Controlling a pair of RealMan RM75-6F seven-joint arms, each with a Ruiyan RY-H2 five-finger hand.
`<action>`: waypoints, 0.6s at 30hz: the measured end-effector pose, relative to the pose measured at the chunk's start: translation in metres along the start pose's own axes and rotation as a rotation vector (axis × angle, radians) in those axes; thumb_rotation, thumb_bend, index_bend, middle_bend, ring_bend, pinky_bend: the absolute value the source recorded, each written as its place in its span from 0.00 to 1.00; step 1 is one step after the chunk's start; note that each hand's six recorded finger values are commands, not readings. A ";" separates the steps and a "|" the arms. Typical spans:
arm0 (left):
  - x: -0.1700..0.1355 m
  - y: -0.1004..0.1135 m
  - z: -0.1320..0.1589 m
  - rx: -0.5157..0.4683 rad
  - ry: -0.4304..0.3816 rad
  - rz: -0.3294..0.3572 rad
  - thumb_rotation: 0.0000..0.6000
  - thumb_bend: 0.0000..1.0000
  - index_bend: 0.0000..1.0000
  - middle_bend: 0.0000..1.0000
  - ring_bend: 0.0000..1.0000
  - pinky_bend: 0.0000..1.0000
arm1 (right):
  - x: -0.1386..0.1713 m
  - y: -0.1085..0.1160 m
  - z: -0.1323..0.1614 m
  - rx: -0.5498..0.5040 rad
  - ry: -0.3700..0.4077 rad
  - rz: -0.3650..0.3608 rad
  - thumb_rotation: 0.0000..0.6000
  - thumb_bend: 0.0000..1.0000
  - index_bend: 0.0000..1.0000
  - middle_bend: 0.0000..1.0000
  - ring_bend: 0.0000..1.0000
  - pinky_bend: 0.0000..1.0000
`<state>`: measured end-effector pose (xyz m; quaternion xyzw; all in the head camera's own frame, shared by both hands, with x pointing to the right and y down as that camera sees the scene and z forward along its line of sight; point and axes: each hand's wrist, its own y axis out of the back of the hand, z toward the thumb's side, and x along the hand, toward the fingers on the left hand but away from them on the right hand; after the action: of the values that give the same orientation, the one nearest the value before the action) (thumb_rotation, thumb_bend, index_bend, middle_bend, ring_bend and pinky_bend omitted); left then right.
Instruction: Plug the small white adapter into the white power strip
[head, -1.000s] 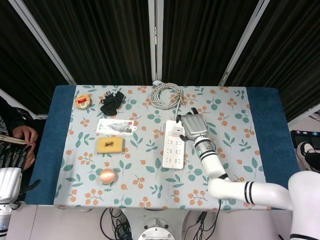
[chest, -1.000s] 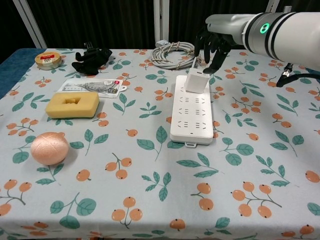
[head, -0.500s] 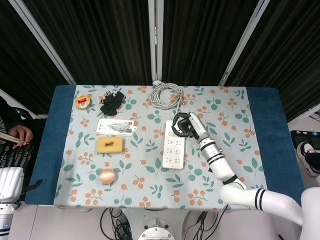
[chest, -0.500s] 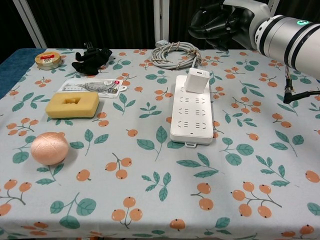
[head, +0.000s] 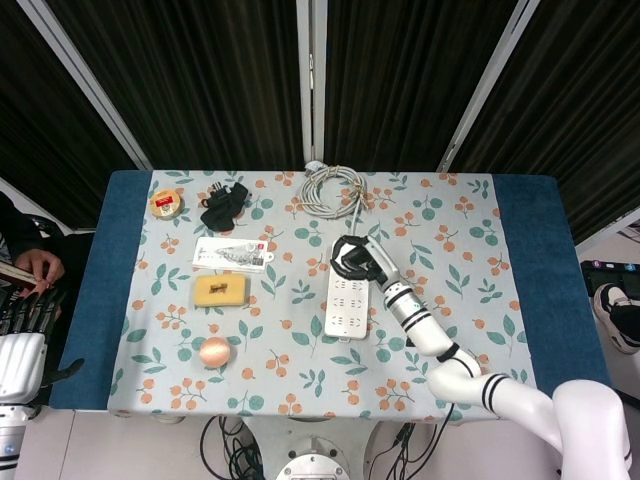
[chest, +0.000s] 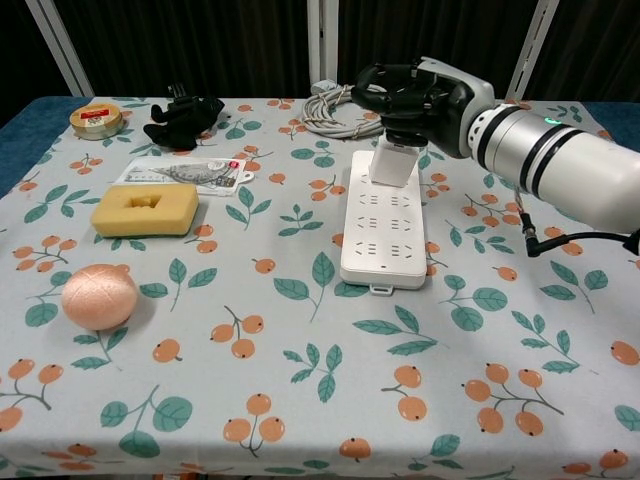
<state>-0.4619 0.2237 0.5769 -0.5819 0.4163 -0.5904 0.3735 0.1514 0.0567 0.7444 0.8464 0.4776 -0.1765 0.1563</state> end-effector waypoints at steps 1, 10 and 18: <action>0.000 0.000 0.000 0.000 0.000 -0.001 1.00 0.00 0.05 0.04 0.00 0.00 | -0.001 -0.002 -0.001 -0.002 0.001 0.005 1.00 0.92 1.00 1.00 1.00 1.00; 0.000 -0.001 -0.002 -0.001 0.006 -0.008 1.00 0.00 0.05 0.04 0.00 0.00 | -0.009 -0.011 -0.010 -0.010 0.005 0.025 1.00 0.93 1.00 1.00 1.00 1.00; 0.001 -0.002 -0.001 -0.022 -0.002 -0.018 1.00 0.00 0.05 0.04 0.00 0.00 | -0.013 -0.011 -0.015 -0.025 -0.002 0.015 1.00 0.93 1.00 1.00 1.00 1.00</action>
<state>-0.4633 0.2241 0.5791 -0.5904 0.4169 -0.5885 0.3623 0.1385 0.0591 0.7626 0.8476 0.4733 -0.1702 0.1689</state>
